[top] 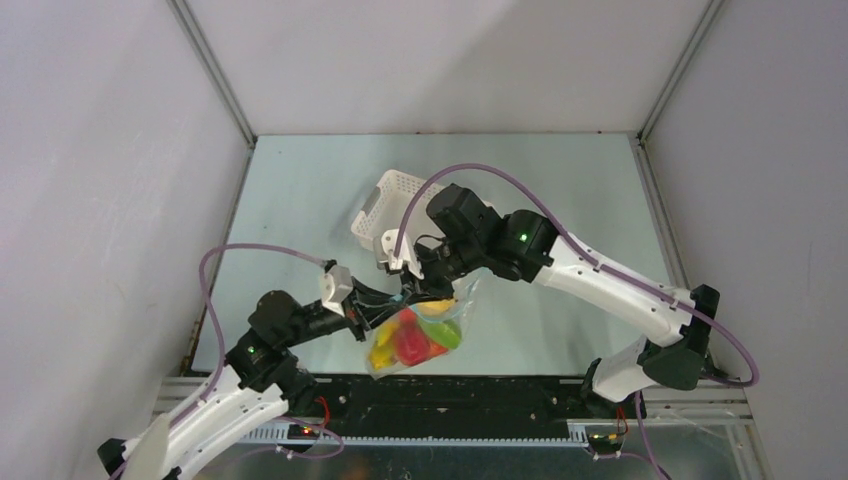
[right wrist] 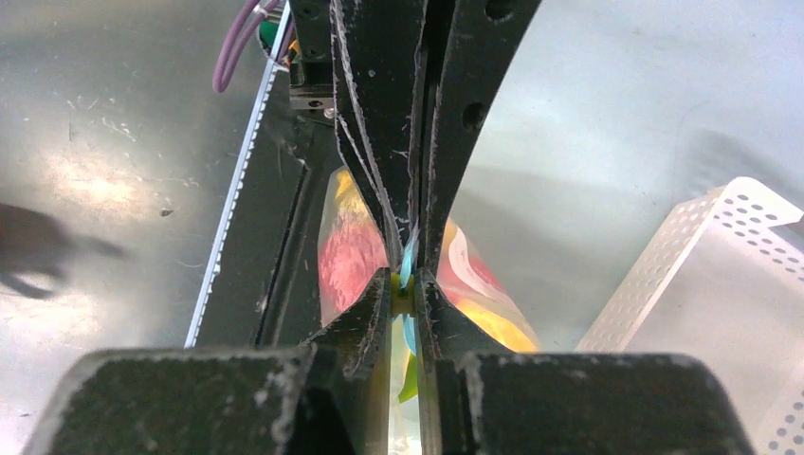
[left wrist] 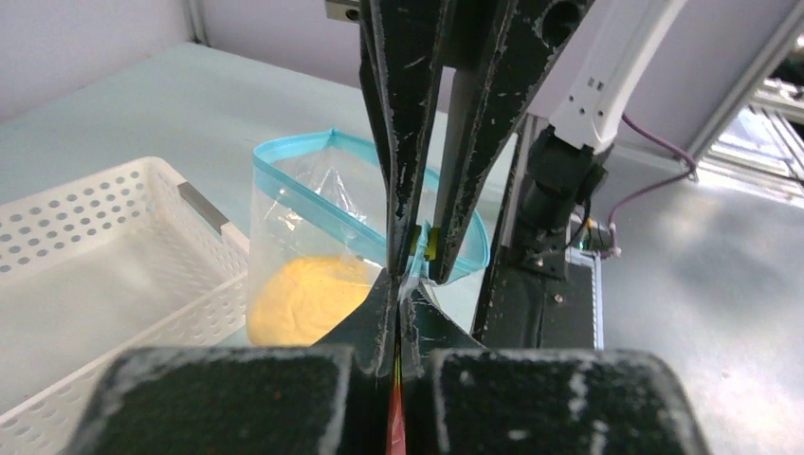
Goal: Place the food in the zip-top bag and seal the zipper
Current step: Zip the zipper food storage bag at the center of the board.
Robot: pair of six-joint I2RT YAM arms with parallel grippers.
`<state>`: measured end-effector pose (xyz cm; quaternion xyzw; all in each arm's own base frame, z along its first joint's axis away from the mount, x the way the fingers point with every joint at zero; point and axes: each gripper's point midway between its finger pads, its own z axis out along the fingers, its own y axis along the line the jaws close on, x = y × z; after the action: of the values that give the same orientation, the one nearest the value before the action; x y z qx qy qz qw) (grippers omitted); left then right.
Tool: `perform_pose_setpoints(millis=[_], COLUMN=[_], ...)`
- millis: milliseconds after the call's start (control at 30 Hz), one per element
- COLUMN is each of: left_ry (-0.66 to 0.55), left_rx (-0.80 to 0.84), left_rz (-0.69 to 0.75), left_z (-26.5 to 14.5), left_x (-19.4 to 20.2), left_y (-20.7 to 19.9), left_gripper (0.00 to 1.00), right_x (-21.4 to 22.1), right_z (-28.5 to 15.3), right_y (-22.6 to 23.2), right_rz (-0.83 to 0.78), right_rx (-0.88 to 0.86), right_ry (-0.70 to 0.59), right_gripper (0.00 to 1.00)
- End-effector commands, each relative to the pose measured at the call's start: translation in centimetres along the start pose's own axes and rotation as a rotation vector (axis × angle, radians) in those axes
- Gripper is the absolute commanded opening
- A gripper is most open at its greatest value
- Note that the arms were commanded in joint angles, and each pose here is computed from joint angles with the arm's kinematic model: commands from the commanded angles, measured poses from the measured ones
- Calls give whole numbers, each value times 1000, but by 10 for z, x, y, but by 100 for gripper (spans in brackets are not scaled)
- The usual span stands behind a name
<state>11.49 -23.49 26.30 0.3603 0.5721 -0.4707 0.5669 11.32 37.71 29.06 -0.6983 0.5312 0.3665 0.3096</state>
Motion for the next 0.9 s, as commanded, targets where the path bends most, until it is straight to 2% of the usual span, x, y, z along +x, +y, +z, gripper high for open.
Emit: perform_pose_setpoints(millis=[0, 433, 600, 867], left_ry=[-232, -257, -270, -295], left_rx=[-107, 2, 6, 0], left_rz=[22, 12, 10, 11], left_z=[-10, -11, -13, -18], left_x=[-53, -58, -58, -60], left_y=[11, -10, -12, -13], left_gripper=[0, 0, 0, 0], right_x=[27, 43, 62, 79], right_z=[-7, 18, 19, 25], right_y=[3, -12, -14, -5], right_rz=[80, 60, 120, 130], right_rx=[12, 34, 7, -48], right_ry=[107, 115, 140, 157], right_gripper=[5, 6, 7, 7])
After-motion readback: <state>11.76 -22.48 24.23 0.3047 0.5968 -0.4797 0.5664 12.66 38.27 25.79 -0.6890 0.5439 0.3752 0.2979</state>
